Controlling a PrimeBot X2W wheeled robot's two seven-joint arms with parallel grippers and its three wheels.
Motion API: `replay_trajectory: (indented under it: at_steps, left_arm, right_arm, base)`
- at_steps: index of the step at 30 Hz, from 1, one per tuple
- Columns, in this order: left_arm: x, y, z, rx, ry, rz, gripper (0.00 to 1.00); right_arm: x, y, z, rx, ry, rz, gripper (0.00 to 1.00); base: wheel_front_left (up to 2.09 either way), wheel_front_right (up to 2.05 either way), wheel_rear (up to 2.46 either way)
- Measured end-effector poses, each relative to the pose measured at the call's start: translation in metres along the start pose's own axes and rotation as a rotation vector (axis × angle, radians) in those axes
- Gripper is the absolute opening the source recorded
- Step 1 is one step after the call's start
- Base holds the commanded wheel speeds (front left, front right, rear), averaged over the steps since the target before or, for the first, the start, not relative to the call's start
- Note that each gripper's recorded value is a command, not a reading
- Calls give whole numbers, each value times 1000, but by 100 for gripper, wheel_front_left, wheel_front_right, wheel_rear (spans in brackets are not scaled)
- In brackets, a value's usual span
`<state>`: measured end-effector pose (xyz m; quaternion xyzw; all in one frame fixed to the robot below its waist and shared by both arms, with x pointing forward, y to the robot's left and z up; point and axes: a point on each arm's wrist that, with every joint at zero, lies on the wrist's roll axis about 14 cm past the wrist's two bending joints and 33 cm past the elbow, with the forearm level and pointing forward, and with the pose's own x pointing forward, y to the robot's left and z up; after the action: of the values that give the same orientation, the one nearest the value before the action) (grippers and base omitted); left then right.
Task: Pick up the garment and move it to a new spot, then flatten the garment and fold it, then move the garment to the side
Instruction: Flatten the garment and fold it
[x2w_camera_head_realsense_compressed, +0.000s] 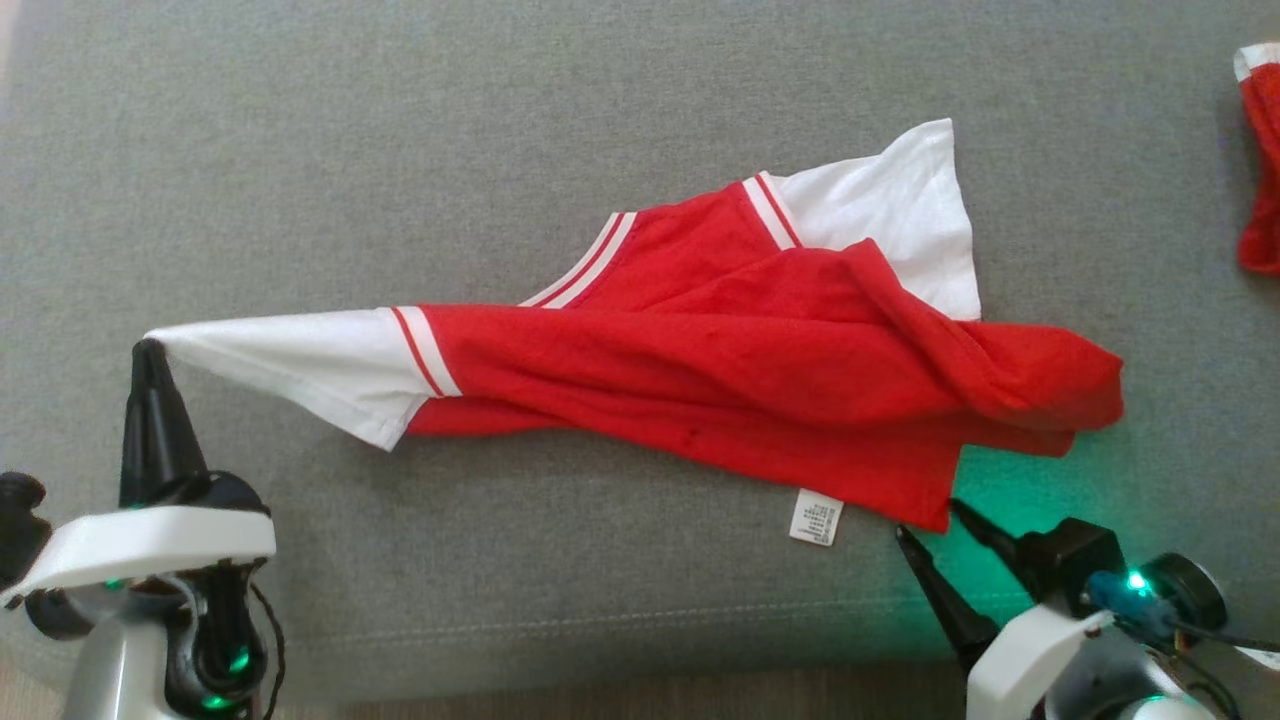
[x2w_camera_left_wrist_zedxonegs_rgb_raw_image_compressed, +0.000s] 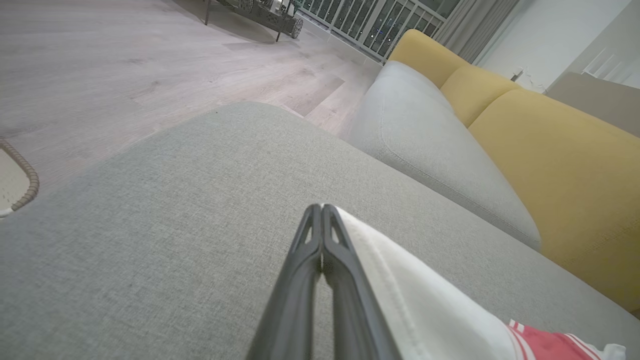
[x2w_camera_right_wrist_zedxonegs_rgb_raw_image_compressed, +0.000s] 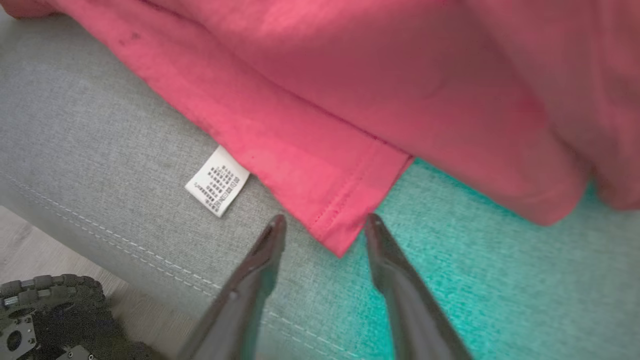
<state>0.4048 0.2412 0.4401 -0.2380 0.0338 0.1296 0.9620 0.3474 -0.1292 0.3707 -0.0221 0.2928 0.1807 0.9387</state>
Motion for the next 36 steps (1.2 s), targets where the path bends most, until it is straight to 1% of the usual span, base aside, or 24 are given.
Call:
replay_trajectory:
  at_steps: [1,2,6,8,15,19,23,26,29,32,36]
  left_arm:
    - [0,0,0,0,-1,0,0]
    - [0,1,1,-2,-2,-2,0]
    - [0,2,2,0,-6,3,0]
    - [1,1,3,2,-11,-1,0]
    - [1,-16,27,-33,-85,-50,0]
    - [-2,-34,47,-74,-144,-113,0]
    - [-4,-66,76,-167,-188,-228,0]
    - [-3,-101,111,-188,-236,-352,0]
    - [-5,-141,156,-175,-307,-487,0]
    - [-8,-176,198,-136,-369,-596,0]
    - [-1,-215,226,-88,-364,-693,0]
  right_arm:
    - [1,1,-2,4,5,2,25]
    - [1,2,-3,8,9,3,0]
    - [1,2,-5,11,15,2,0]
    - [-1,-2,2,12,-15,-14,0]
    - [-25,-31,62,-51,-215,-117,0]
    - [-47,-43,94,-108,-316,-167,0]
    - [-67,-55,133,-174,-435,-214,0]
    - [-83,-67,175,-267,-539,-262,0]
    - [-101,-75,219,-370,-636,-302,0]
    - [-118,-79,260,-462,-715,-330,0]
    - [-121,-86,302,-528,-755,-346,0]
  base:
    - [0,0,0]
    - [0,0,0]
    - [0,0,0]
    - [0,0,0]
    - [0,0,0]
    - [0,0,0]
    - [0,0,0]
    - [0,0,0]
    - [0,0,0]
    - [0,0,0]
    - [0,0,0]
